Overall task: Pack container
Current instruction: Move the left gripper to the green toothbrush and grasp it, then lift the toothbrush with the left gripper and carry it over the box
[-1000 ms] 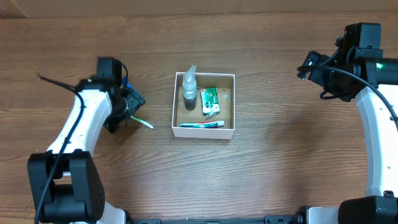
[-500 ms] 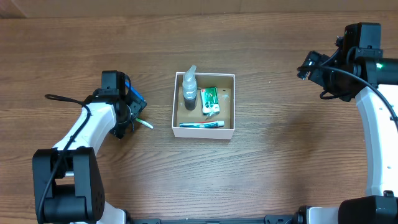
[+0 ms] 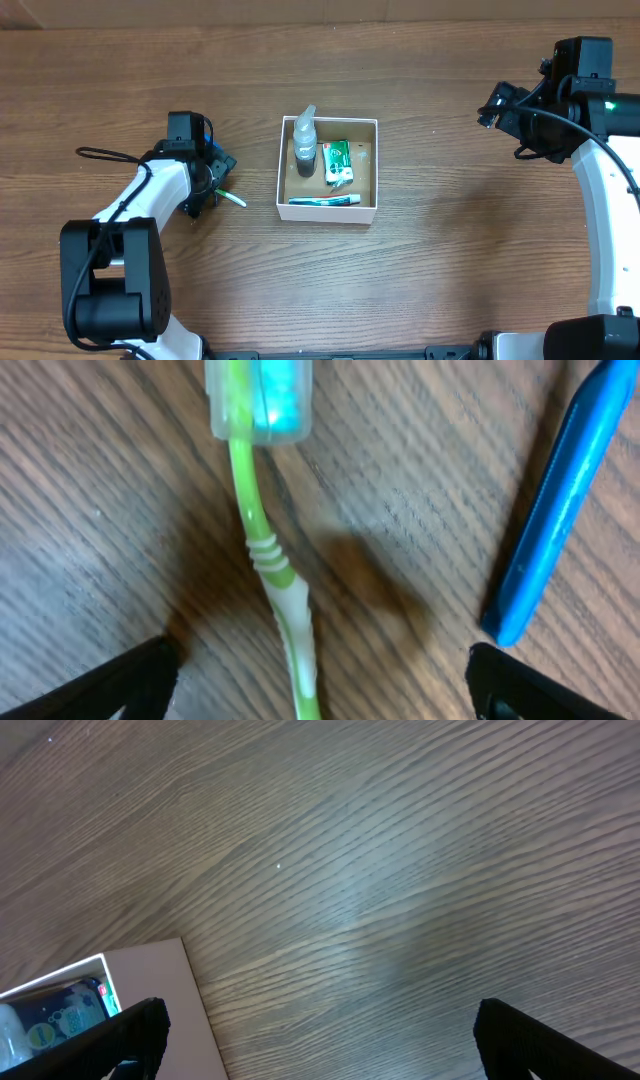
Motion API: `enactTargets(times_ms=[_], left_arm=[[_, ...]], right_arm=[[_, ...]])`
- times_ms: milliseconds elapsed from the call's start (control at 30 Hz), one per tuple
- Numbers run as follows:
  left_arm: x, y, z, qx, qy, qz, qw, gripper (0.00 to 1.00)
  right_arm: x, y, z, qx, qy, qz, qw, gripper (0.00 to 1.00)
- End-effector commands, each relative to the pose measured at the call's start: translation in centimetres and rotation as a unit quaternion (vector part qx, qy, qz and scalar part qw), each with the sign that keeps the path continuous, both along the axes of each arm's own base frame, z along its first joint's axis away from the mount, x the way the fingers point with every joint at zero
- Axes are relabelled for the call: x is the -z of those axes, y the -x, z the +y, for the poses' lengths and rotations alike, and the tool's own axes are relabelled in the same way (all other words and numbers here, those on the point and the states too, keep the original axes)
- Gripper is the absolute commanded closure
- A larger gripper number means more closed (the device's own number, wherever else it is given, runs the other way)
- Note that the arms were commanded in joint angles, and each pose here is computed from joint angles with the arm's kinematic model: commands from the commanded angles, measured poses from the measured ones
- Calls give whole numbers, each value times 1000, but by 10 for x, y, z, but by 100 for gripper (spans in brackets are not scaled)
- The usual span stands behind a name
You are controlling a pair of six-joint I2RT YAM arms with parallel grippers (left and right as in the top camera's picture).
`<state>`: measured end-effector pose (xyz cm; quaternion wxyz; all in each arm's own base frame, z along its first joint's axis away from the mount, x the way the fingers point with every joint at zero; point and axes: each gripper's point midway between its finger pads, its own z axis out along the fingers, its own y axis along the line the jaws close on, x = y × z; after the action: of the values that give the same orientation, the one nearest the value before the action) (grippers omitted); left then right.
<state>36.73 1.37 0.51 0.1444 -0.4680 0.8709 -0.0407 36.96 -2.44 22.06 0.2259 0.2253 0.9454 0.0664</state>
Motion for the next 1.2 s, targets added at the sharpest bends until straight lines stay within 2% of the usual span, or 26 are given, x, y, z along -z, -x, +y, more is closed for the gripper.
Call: enactTargets(times_ms=[0, 100, 267, 367, 433, 533, 633, 733, 800, 833, 967, 1167], left_arm=[[37, 26, 0, 13, 3, 65, 998, 19], [40, 43, 0, 26, 1, 100, 995, 30], [41, 73, -1, 35, 2, 162, 986, 34], [40, 85, -1, 35, 3, 186, 982, 46], [40, 87, 0, 35, 2, 191, 981, 51], [40, 87, 0, 48, 0, 191, 980, 67], [40, 84, 1, 63, -6, 186, 981, 78], [40, 76, 1, 102, -12, 172, 980, 81], [41, 75, 1, 122, -13, 170, 978, 88], [41, 75, 1, 135, -15, 170, 976, 96], [40, 73, -3, 164, -7, 167, 972, 93], [32, 63, -13, 200, 14, 153, 968, 96]], right_arm=[[-6, -2, 0, -2, -1, -11, 1000, 0], [-6, -2, 0, -2, -1, -11, 1000, 0], [-6, -2, 0, -2, -1, -11, 1000, 0], [-6, -2, 0, -2, -1, -10, 1000, 0], [-6, -2, 0, -2, -1, -11, 1000, 0], [-6, -2, 0, -2, -1, -11, 1000, 0], [-6, -2, 0, -2, -1, -11, 1000, 0], [-6, -2, 0, -2, -1, -11, 1000, 0], [-6, -2, 0, -2, -1, -10, 1000, 0], [-6, -2, 0, -2, -1, -11, 1000, 0], [-6, -2, 0, -2, -1, -11, 1000, 0], [-6, -2, 0, -2, -1, -10, 1000, 0]])
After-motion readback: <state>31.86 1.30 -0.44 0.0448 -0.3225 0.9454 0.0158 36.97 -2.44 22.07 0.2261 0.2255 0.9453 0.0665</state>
